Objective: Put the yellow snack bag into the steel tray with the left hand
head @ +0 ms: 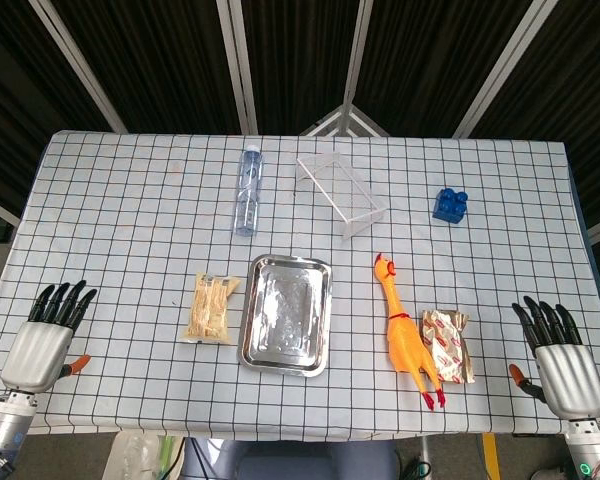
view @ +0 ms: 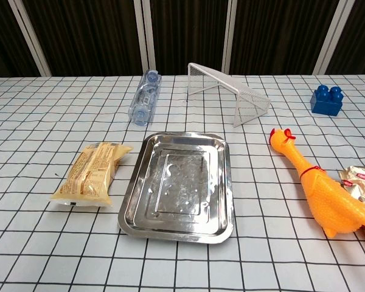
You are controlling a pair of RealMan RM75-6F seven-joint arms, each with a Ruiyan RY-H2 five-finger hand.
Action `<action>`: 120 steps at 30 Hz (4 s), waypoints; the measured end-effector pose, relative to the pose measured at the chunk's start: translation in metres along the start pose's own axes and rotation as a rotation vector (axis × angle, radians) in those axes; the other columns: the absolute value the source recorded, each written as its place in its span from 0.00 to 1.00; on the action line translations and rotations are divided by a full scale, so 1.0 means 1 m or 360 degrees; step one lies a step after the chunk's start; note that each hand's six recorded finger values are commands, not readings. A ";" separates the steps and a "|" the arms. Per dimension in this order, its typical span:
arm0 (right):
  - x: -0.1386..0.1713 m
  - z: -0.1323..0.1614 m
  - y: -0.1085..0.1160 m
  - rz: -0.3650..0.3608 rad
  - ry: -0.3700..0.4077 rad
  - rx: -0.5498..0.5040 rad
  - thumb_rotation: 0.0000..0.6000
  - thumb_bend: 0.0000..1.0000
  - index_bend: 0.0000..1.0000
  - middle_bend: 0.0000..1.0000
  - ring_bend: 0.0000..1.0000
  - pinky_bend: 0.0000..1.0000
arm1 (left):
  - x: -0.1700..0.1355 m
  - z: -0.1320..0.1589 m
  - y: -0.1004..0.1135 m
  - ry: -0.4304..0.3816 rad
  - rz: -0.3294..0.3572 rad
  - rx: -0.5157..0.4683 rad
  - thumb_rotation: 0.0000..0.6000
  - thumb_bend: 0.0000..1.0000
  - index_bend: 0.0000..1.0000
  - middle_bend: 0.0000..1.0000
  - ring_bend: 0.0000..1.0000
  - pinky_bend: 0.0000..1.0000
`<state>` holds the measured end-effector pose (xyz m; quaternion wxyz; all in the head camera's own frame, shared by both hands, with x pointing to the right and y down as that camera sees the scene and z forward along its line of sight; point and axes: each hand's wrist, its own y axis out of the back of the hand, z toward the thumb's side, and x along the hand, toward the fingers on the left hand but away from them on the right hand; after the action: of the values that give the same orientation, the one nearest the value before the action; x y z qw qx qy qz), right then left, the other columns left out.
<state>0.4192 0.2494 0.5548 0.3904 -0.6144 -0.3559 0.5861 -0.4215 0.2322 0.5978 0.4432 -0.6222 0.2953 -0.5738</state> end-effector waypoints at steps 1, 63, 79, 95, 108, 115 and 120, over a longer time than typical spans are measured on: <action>0.000 0.000 0.000 0.0001 0.0001 0.0000 1.00 0.33 0.00 0.00 0.00 0.00 | 0.000 0.000 0.000 -0.0001 0.0000 0.0001 1.00 0.00 0.00 0.00 0.00 0.00; -0.011 -0.021 0.014 -0.0025 -0.0090 -0.0125 1.00 0.33 0.00 0.00 0.00 0.00 | 0.155 0.178 -0.024 -0.0731 -0.0116 0.0420 1.00 0.07 0.32 0.52 0.39 0.24; -0.014 -0.022 0.010 0.0031 -0.0072 -0.0157 1.00 0.33 0.00 0.00 0.00 0.00 | 0.175 0.209 0.044 -0.0791 0.0121 0.0067 1.00 0.07 0.30 0.47 0.38 0.24; -0.009 -0.033 0.013 0.0040 -0.0079 -0.0192 1.00 0.33 0.00 0.00 0.00 0.00 | 0.205 0.321 -0.024 -0.0917 0.0096 0.0334 1.00 0.02 0.00 0.01 0.00 0.01; -0.007 -0.029 0.008 0.0038 -0.0105 -0.0121 1.00 0.33 0.00 0.00 0.00 0.00 | 0.165 0.295 0.023 -0.0955 0.0269 0.0163 1.00 0.00 0.00 0.00 0.00 0.00; 0.001 -0.021 0.011 -0.0001 -0.0078 -0.0096 1.00 0.33 0.00 0.00 0.00 0.00 | 0.103 0.185 0.046 -0.0691 0.0261 0.0136 1.00 0.00 0.00 0.00 0.00 0.00; 0.009 -0.012 0.015 -0.0045 -0.0051 -0.0090 1.00 0.33 0.00 0.00 0.00 0.00 | 0.038 0.080 0.038 -0.0191 0.0269 0.0098 1.00 0.00 0.00 0.00 0.00 0.00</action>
<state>0.4317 0.2501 0.5378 0.3754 -0.6105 -0.3872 0.5801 -0.3314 0.1997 0.5850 0.5258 -0.6144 0.3018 -0.5049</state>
